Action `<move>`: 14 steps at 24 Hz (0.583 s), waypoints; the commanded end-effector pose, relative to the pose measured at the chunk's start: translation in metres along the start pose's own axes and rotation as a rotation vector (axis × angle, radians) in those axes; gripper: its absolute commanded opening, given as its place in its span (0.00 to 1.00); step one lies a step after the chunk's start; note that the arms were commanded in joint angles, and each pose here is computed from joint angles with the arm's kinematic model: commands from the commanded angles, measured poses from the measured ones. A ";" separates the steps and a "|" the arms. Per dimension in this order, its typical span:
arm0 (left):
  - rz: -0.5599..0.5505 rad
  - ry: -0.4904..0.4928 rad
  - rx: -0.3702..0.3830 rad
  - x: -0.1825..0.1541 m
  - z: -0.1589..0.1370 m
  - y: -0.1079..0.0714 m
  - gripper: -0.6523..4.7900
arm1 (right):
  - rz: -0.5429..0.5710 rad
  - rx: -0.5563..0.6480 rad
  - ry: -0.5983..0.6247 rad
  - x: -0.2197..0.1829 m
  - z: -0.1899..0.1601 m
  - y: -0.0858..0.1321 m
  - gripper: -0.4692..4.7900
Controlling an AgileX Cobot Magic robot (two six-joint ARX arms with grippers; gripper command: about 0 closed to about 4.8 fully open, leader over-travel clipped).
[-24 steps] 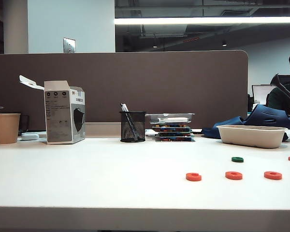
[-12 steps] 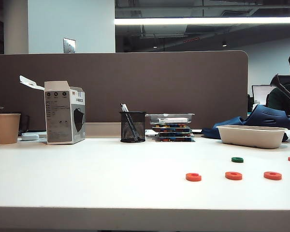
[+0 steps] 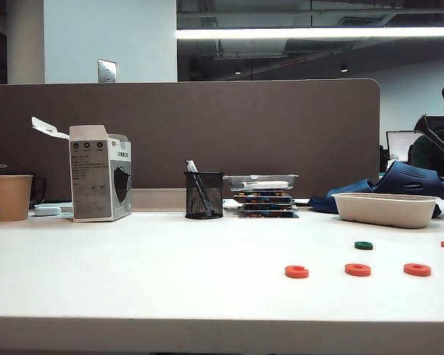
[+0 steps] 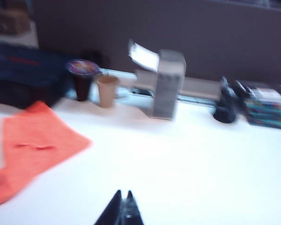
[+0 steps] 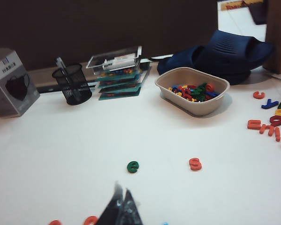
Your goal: Select the appropriate letters from the row of letter magnets placed on the table to arrange into the word "cool".
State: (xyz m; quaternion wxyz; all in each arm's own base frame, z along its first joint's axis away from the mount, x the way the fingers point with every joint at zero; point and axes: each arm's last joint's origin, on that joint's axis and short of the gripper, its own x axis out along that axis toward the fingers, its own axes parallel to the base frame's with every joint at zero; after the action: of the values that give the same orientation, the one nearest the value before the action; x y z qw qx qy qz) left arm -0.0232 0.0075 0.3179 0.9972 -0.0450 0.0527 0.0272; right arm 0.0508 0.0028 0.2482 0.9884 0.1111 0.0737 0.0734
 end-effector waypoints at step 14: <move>-0.204 -0.170 0.066 0.125 -0.113 -0.015 0.11 | -0.065 -0.085 -0.012 0.056 -0.086 -0.034 0.09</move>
State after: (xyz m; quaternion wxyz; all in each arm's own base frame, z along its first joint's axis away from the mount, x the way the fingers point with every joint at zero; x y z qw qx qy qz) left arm 0.0902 -0.0110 0.1901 0.9975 -0.0157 -0.0113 -0.0676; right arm 0.0966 -0.0026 0.1504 0.9929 0.0770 0.0783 0.0448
